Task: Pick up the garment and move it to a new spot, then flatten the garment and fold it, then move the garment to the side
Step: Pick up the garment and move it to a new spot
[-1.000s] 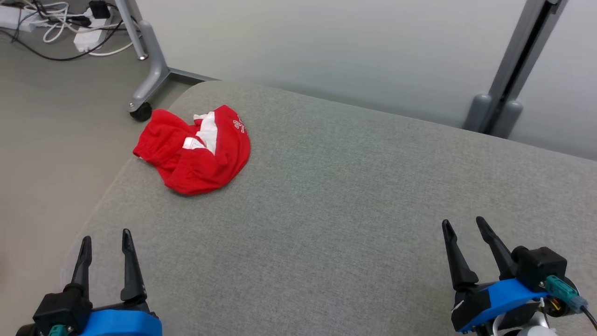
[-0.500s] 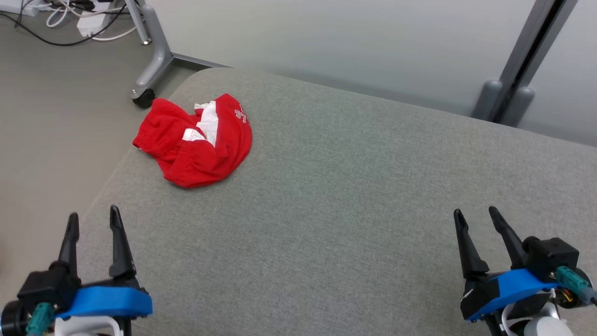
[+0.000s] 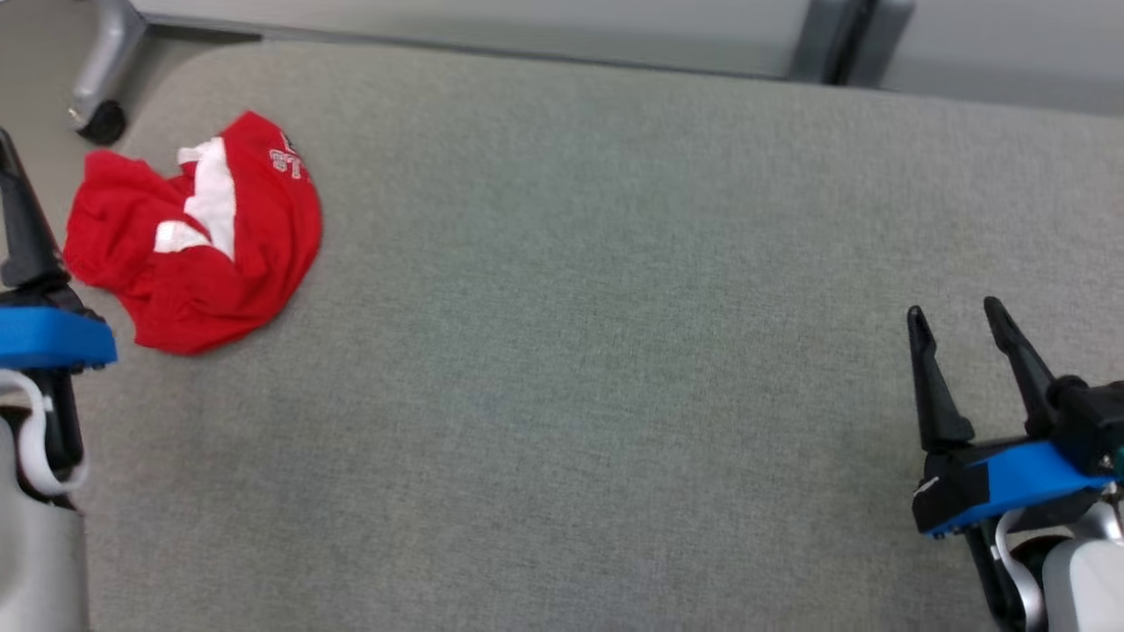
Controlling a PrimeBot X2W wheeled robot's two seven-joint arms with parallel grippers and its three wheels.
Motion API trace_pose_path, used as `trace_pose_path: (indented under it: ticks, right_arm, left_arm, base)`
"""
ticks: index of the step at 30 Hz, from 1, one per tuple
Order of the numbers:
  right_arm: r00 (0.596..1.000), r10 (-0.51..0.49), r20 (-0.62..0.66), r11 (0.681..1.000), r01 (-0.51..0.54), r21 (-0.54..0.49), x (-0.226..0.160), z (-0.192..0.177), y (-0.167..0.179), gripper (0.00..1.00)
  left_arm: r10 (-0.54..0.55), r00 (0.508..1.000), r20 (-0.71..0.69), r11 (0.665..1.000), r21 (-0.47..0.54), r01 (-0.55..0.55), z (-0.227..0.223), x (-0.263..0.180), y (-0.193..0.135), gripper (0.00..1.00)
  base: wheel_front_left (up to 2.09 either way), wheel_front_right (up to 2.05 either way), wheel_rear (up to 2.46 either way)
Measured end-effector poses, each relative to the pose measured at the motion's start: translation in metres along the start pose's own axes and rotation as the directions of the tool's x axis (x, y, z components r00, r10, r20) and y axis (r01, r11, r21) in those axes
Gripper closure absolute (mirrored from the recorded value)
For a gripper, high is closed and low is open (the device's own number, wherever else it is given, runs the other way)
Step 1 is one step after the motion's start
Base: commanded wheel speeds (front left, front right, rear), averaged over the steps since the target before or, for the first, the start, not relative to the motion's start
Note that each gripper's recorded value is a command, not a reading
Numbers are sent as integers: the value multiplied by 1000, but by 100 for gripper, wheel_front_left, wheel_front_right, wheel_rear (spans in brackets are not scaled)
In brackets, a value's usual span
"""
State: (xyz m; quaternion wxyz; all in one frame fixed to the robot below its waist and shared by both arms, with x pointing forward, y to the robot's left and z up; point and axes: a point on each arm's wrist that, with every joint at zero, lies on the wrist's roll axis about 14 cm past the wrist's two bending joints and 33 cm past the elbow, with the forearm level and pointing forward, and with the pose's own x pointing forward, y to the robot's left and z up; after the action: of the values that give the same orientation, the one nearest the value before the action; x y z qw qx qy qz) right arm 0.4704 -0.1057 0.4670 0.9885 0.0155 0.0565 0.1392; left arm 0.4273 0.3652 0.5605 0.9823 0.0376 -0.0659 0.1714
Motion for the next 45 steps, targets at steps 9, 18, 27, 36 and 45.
trace_pose_path:
  ticks: [9,18,27,36,45]
  right_arm:
    - [994,-100,-34,994,98,-54,-4,-8,-43,0]
    - [992,-113,-57,991,109,-73,-1,-15,-52,0]
    - [993,-104,-56,992,100,-76,0,-12,-50,0]
    - [993,-118,-30,990,115,-81,-7,0,-54,0]
    - [988,-152,14,988,152,-33,-31,14,-54,0]
  left_arm:
    - [-57,988,-146,998,11,59,-49,58,-23,0]
    - [-56,876,-480,998,-23,51,-150,36,-27,0]
    - [-51,733,-679,998,-61,13,-207,-12,-30,0]
    - [-84,769,-634,996,-67,54,-196,-7,-41,100]
    - [-195,927,-320,981,-43,191,-96,52,-70,100]
  base:
    - [0,0,0]
    - [0,0,0]
    - [0,0,0]
    - [0,0,0]
    - [0,0,0]
